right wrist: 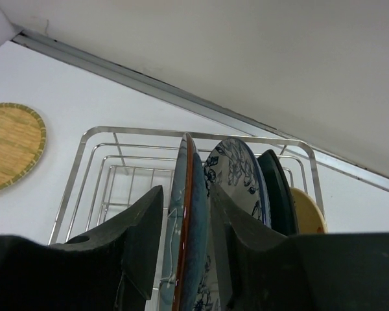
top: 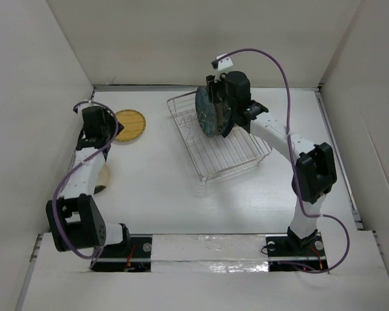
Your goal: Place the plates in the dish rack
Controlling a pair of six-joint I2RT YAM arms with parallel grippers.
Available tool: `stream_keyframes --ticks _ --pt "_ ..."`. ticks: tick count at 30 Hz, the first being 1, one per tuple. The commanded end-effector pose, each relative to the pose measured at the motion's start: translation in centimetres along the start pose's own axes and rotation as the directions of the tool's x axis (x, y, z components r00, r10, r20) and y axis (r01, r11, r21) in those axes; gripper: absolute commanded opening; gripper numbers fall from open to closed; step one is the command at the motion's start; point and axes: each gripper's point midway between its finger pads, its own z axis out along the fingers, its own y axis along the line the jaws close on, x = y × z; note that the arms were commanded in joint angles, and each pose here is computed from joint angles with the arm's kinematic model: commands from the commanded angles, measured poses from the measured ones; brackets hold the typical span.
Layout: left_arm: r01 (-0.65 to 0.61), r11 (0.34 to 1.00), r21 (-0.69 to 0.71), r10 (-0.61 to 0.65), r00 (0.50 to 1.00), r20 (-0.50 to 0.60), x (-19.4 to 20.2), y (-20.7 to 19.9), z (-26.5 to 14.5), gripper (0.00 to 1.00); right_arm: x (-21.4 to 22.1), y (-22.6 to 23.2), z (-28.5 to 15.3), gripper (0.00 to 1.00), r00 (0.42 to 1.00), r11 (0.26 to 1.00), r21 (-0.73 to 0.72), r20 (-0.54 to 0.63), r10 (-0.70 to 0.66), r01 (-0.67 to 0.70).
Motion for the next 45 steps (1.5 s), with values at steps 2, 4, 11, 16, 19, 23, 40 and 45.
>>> stream_keyframes --ticks 2,4,11,16,19,23,40,45 --pt "0.097 0.992 0.08 -0.1 0.995 0.023 -3.6 -0.2 2.0 0.4 -6.7 0.1 -3.4 0.45 0.988 0.998 0.001 0.145 0.055 -0.056" --pt "0.133 0.99 0.047 -0.132 0.991 -0.006 -3.1 1.2 3.8 0.4 -8.2 -0.1 -4.7 0.48 0.981 0.997 -0.002 0.179 0.076 -0.077" --pt "0.154 0.984 -0.085 -0.157 0.987 -0.028 -2.6 4.4 7.5 0.44 -9.9 1.4 -7.0 0.48 0.96 0.985 -0.096 0.23 0.161 -0.142" --pt "0.207 0.969 -0.134 -0.219 0.972 -0.082 -0.6 6.4 10.0 0.67 -9.9 2.0 -7.2 0.48 0.958 0.98 -0.128 0.225 0.179 -0.153" --pt "0.267 0.955 -0.133 -0.282 0.952 -0.116 0.8 7.0 11.3 0.67 -10.1 2.1 -7.4 0.48 0.956 0.978 -0.139 0.229 0.184 -0.155" --pt "0.341 0.937 -0.078 -0.349 0.926 -0.143 1.7 6.0 12.4 0.59 -10.1 1.9 -7.4 0.48 0.954 0.977 -0.145 0.231 0.19 -0.159" --pt "0.537 0.84 -0.077 -0.541 0.819 -0.192 7.1 7.2 14.4 0.42 -10.9 0.0 -8.0 0.48 0.946 0.978 -0.124 0.26 0.194 -0.166" --pt "0.543 0.836 -0.079 -0.547 0.817 -0.181 7.5 7.2 14.6 0.17 -11.5 0.3 -8.9 0.48 0.937 0.972 -0.154 0.276 0.214 -0.177"
